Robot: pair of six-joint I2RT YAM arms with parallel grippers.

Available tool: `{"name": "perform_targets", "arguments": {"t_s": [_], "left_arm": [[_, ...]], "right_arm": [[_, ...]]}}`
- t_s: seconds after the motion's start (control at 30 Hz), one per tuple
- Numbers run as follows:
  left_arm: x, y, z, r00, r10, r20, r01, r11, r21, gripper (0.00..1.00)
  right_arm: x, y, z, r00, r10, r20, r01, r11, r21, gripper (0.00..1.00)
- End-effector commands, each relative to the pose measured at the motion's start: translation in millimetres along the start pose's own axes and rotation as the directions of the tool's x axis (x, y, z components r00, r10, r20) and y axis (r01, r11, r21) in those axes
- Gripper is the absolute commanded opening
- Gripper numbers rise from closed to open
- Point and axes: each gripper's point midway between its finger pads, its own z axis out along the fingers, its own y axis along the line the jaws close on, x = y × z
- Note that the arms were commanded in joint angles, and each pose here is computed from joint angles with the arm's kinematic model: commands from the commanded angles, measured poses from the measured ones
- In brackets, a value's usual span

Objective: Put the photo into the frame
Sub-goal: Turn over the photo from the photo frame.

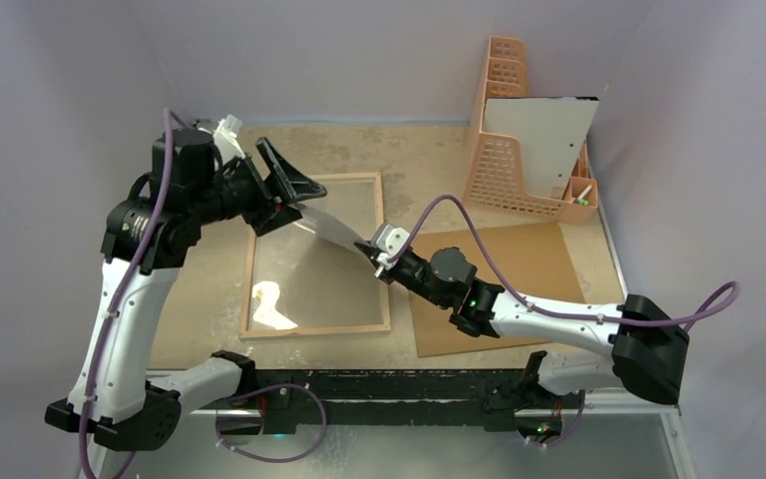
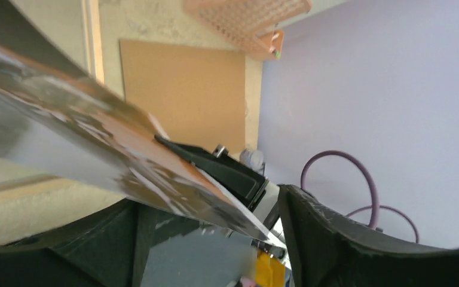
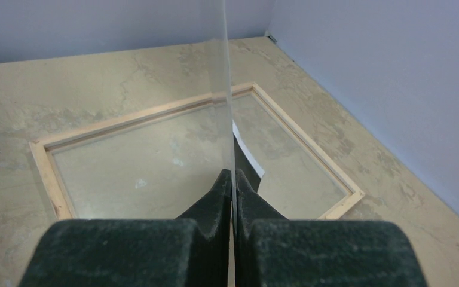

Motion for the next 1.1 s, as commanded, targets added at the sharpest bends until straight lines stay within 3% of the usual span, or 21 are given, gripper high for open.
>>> {"name": "perform_targets", "arguments": {"t_s": [0.0, 0.17, 0.33, 0.47, 0.63, 0.77, 0.8, 0.93, 1.07], "left_arm": [[-41.4, -42.0, -42.5, 0.949, 0.086, 0.303, -0.128, 0.984, 0.122, 0.82], [-74.0, -69.5, -99.0, 0.801, 0.148, 0.580, -0.273, 0.953, 0.133, 0.88], [-76.2, -93.3, -142.0, 0.664, 0.209, 0.718, -0.443, 0.884, 0.151, 0.91], [-67.8, -96.2, -148.2, 0.607, 0.275, 0.746, -0.545, 0.827, 0.138, 0.97], [-71.7, -75.6, -142.0, 0.573, 0.337, 0.747, -0.545, 0.837, 0.041, 0.97], [-76.8, -57.3, -132.3, 0.570, 0.368, 0.734, -0.518, 0.855, -0.027, 0.98], [-77.3, -53.9, -130.7, 0.567, 0.379, 0.731, -0.517, 0.855, -0.042, 0.97], [-81.8, -39.0, -124.8, 0.561, 0.404, 0.722, -0.493, 0.864, -0.100, 0.97], [-82.8, -19.8, -110.9, 0.585, 0.419, 0.694, -0.459, 0.877, -0.142, 0.97]], "right_arm": [[-74.8, -12.9, -1.5, 0.979, 0.064, 0.194, -0.069, 0.998, 0.016, 0.00], [-103.5, -9.4, 2.2, 0.966, 0.109, 0.235, -0.104, 0.994, -0.035, 0.00], [-133.1, -4.3, 13.2, 0.940, 0.235, 0.249, -0.216, 0.971, -0.100, 0.00], [-160.0, -2.2, 27.5, 0.887, 0.405, 0.221, -0.381, 0.913, -0.144, 0.00], [-168.2, -14.2, 47.4, 0.777, 0.599, 0.193, -0.592, 0.800, -0.099, 0.00], [-137.9, -40.2, 71.9, 0.654, 0.744, 0.136, -0.747, 0.664, -0.037, 0.00], [-121.9, -49.4, 77.0, 0.581, 0.806, 0.113, -0.810, 0.586, -0.009, 0.00], [-42.5, -80.5, 87.3, 0.387, 0.920, 0.060, -0.916, 0.376, 0.138, 0.00], [44.6, -90.6, 94.8, 0.306, 0.952, -0.011, -0.898, 0.293, 0.327, 0.00]]}}
